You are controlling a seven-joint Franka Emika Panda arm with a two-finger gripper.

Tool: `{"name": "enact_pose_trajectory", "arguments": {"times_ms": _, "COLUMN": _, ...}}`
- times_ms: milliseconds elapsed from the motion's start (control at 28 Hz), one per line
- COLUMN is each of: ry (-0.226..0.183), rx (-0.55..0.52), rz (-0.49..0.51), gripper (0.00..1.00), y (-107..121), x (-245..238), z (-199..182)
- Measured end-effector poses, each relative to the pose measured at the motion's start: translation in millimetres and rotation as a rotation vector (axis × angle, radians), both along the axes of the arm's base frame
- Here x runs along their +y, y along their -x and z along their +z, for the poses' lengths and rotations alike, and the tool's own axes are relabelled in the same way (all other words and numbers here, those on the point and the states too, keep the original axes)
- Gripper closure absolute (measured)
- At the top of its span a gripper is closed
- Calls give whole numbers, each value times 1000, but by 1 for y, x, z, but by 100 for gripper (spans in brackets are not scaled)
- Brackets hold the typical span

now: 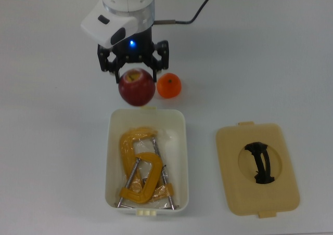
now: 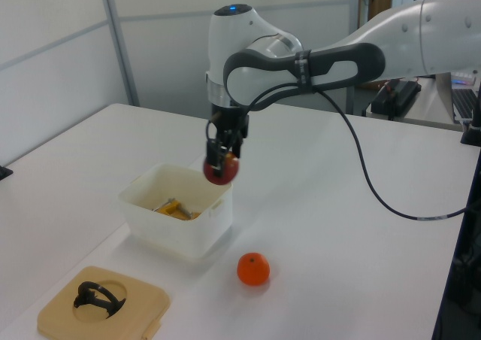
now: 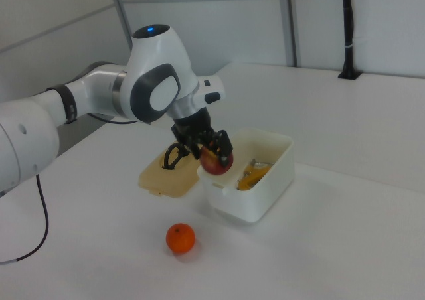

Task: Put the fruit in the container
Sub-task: 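Lift the apple, move it over the container and release, then move the gripper to the orange mandarin and grasp it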

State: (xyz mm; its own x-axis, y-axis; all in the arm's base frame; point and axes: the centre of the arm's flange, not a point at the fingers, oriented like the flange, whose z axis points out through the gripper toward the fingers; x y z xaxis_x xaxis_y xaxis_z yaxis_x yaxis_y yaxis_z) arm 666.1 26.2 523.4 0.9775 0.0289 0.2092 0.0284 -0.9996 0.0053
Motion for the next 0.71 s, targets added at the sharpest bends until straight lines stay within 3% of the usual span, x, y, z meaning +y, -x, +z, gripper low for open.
{"name": "enact_pose_trajectory", "arguments": {"times_ms": 143, "ry": -30, "rx": -85, "rz": -66, "gripper": 17, "y": -21, "x": 0, "z": -16}}
{"name": "enact_pose_trajectory", "arguments": {"times_ms": 429, "ry": -41, "rx": -88, "rz": -88, "gripper": 12, "y": -31, "x": 0, "z": -33}}
{"name": "enact_pose_trajectory", "arguments": {"times_ms": 464, "ry": -40, "rx": -73, "rz": -88, "gripper": 4, "y": -30, "x": 0, "z": -32}}
{"name": "enact_pose_trajectory", "arguments": {"times_ms": 500, "ry": -38, "rx": -60, "rz": -87, "gripper": 1, "y": -29, "x": 0, "z": -32}}
{"name": "enact_pose_trajectory", "arguments": {"times_ms": 714, "ry": -20, "rx": 57, "rz": -74, "gripper": 0, "y": -13, "x": 1, "z": -22}}
